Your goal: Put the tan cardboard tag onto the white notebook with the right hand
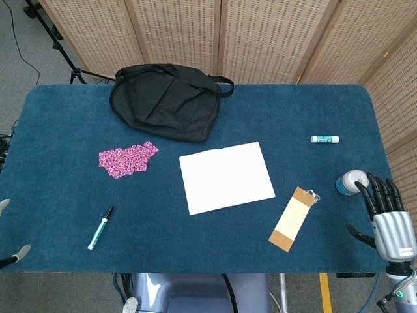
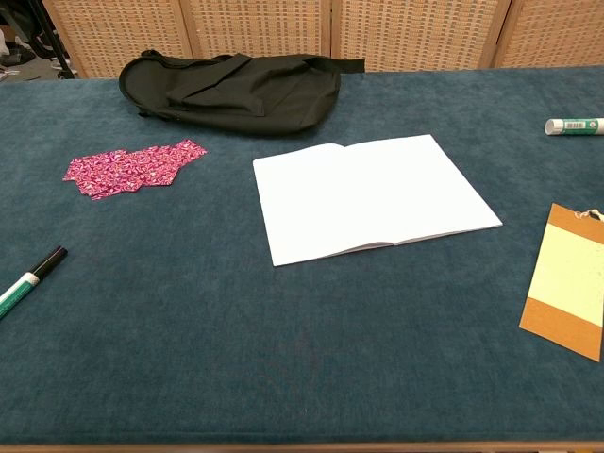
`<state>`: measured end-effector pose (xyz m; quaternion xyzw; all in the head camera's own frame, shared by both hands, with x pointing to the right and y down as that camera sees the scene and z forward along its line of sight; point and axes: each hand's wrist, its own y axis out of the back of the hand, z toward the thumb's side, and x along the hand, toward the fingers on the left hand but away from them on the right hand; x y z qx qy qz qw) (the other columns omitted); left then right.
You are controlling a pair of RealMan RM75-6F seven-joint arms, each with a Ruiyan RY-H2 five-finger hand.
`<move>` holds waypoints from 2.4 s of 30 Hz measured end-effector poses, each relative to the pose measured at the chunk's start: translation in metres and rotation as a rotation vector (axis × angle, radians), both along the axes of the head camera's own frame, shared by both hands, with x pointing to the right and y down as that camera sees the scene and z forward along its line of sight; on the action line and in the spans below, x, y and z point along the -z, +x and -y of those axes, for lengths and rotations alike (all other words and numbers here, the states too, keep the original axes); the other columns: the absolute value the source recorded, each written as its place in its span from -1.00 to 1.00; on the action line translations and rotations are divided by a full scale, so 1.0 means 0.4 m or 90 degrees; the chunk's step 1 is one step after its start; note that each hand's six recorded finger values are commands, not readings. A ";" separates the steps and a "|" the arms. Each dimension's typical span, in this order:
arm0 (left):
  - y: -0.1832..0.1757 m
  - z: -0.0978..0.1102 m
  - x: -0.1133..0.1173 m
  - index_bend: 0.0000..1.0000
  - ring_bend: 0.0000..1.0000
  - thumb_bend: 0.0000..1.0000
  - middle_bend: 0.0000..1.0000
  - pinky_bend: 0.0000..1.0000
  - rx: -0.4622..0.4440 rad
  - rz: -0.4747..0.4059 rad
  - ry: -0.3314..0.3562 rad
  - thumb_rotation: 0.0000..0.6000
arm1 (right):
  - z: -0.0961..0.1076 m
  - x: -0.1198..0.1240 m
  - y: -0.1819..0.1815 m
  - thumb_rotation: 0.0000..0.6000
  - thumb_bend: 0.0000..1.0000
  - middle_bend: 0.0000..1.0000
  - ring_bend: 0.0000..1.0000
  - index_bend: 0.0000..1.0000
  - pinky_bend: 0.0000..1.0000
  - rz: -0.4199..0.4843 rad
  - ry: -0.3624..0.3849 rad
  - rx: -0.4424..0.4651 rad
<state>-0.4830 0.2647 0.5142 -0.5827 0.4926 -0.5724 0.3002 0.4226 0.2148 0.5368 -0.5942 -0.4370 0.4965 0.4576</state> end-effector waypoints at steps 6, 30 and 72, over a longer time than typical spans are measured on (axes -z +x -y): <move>0.003 0.002 -0.002 -1.00 -1.00 -1.00 -1.00 -1.00 -0.004 -0.002 -0.002 1.00 | -0.001 -0.007 0.001 1.00 -1.00 -1.00 -1.00 -0.83 -1.00 -0.002 -0.023 -0.007; 0.002 0.013 -0.019 -1.00 -1.00 -1.00 -1.00 -1.00 0.003 0.016 -0.002 1.00 | 0.097 -0.262 -0.120 1.00 -0.89 -1.00 -1.00 -0.56 -1.00 -0.085 -0.334 0.310; 0.012 0.019 -0.053 -1.00 -1.00 -1.00 -1.00 -1.00 -0.001 0.026 -0.028 1.00 | 0.079 -0.408 -0.189 1.00 -0.89 -0.96 -1.00 -0.43 -1.00 -0.098 -0.346 0.442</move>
